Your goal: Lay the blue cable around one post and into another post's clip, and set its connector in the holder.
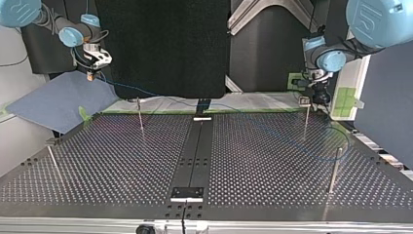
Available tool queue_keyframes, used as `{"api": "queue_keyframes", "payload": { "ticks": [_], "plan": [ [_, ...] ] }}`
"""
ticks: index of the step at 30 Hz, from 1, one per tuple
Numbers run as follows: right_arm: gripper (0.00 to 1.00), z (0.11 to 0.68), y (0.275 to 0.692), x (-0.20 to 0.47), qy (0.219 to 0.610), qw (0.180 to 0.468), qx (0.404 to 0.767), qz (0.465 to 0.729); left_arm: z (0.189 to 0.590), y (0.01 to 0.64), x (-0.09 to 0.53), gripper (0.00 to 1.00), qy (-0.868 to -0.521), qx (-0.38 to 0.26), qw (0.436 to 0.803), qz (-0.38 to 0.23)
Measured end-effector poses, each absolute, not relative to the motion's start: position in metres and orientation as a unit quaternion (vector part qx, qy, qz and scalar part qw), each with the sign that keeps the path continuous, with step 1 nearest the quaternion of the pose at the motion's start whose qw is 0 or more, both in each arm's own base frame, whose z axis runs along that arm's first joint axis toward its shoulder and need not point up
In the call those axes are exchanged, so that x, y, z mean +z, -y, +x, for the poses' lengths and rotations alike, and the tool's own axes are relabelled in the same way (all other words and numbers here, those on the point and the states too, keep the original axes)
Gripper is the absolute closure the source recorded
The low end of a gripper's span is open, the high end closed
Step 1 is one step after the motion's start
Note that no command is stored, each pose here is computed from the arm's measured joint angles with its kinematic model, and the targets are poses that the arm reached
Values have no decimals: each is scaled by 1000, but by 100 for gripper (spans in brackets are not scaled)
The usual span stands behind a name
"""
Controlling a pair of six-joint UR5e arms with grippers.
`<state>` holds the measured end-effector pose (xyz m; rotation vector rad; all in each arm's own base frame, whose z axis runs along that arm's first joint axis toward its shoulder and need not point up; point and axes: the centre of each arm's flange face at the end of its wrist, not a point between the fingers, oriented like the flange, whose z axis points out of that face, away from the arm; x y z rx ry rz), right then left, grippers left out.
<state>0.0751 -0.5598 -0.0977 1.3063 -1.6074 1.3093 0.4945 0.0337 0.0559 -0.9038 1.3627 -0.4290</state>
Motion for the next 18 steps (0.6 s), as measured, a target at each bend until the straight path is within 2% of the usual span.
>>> {"api": "queue_keyframes", "payload": {
  "ticks": [9,18],
  "plan": [
    [100,77,560,-98,616,338,503,503,502,-32,65,0,-562,-237,683,-402],
    [100,78,560,-98,615,338,503,504,493,-13,87,0,-533,-305,690,-382]
  ]
}}
